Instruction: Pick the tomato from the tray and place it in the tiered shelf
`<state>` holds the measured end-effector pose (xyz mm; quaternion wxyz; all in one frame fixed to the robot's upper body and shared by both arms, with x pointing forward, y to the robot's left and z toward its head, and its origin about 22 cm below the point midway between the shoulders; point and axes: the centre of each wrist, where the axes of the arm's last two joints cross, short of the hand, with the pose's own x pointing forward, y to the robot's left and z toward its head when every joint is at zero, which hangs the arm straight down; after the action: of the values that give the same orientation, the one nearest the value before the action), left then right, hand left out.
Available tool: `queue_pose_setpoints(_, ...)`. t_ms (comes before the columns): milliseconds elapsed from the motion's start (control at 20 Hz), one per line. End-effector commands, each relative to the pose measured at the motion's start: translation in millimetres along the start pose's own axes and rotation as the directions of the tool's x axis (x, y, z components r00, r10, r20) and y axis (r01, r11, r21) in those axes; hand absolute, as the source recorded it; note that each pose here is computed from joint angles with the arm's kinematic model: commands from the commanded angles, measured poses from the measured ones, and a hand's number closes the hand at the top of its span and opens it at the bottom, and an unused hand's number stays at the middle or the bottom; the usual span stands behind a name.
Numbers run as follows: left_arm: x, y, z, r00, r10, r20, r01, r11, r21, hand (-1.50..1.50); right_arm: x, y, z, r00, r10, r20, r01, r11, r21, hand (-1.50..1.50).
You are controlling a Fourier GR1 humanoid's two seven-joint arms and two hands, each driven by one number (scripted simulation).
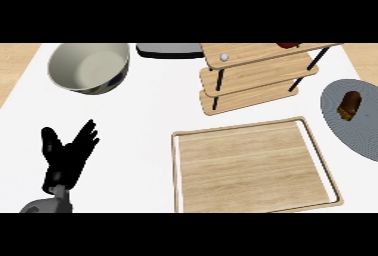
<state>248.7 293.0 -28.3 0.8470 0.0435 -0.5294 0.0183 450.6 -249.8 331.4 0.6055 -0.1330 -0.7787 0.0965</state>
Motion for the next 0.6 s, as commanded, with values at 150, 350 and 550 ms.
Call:
queue_pose_setpoints(150,10,3,-5,1.0,-0.015,0.02,0.015,1.0,0.004,0.0,3,-44,2,0.996,-0.085,0.001,0.083,0.968,-0.237,-1.5)
queue_pose_setpoints(350,1,-1,-1,1.0,-0.009,0.004,0.009,1.0,-0.011,0.0,-13,-103,15,0.995,-0.098,-0.024,0.082,0.922,-0.378,-1.5)
queue_pose_setpoints(550,-7,1,-6,1.0,0.01,0.005,-0.01,1.0,0.015,0.0,-13,-136,25,0.983,-0.173,-0.059,0.13,0.889,-0.44,-1.5)
